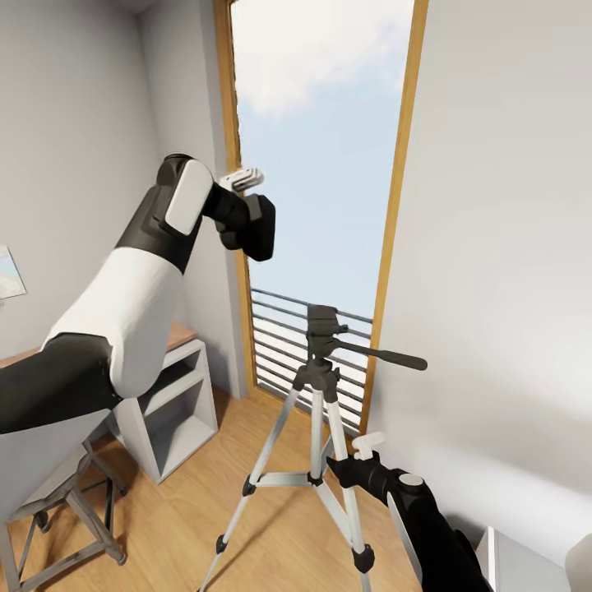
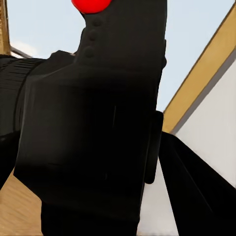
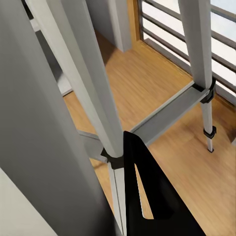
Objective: Attach the digital camera to the camera tripod in the bedroom.
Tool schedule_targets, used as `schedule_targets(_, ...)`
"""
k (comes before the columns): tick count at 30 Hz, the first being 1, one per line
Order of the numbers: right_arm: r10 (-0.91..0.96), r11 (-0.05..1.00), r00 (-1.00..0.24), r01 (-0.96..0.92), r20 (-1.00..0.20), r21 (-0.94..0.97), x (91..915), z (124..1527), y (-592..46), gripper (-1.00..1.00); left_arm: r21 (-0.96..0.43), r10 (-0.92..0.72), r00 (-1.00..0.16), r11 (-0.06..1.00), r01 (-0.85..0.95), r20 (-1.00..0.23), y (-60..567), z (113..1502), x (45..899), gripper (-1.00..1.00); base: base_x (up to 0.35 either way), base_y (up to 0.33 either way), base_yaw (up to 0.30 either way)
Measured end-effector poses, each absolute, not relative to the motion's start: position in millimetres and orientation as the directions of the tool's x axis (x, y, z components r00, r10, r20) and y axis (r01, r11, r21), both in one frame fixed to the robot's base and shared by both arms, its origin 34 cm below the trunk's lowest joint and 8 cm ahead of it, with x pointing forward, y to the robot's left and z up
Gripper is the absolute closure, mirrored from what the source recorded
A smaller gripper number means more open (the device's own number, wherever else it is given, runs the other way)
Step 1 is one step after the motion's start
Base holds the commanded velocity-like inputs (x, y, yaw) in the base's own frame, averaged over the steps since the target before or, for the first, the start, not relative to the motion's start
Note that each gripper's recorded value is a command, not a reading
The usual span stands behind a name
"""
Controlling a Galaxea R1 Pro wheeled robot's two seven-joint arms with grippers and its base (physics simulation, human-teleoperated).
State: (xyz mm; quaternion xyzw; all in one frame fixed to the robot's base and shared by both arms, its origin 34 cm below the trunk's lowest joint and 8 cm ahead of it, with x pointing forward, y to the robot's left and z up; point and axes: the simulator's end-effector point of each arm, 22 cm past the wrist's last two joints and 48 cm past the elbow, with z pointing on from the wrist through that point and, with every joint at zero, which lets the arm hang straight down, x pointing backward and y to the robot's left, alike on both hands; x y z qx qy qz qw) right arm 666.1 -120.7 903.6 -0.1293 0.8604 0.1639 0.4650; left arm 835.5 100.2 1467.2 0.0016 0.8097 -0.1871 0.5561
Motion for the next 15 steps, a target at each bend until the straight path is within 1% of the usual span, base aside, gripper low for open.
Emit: schedule_targets(15,-0.071,0.913,-0.534,-0.375,-0.843,0.161,666,904,-120,1.00,-0.266,-0.176,-0.490,0.957,0.119,-0.854,111,1410,848,1.00,0.000,0.000,0.000)
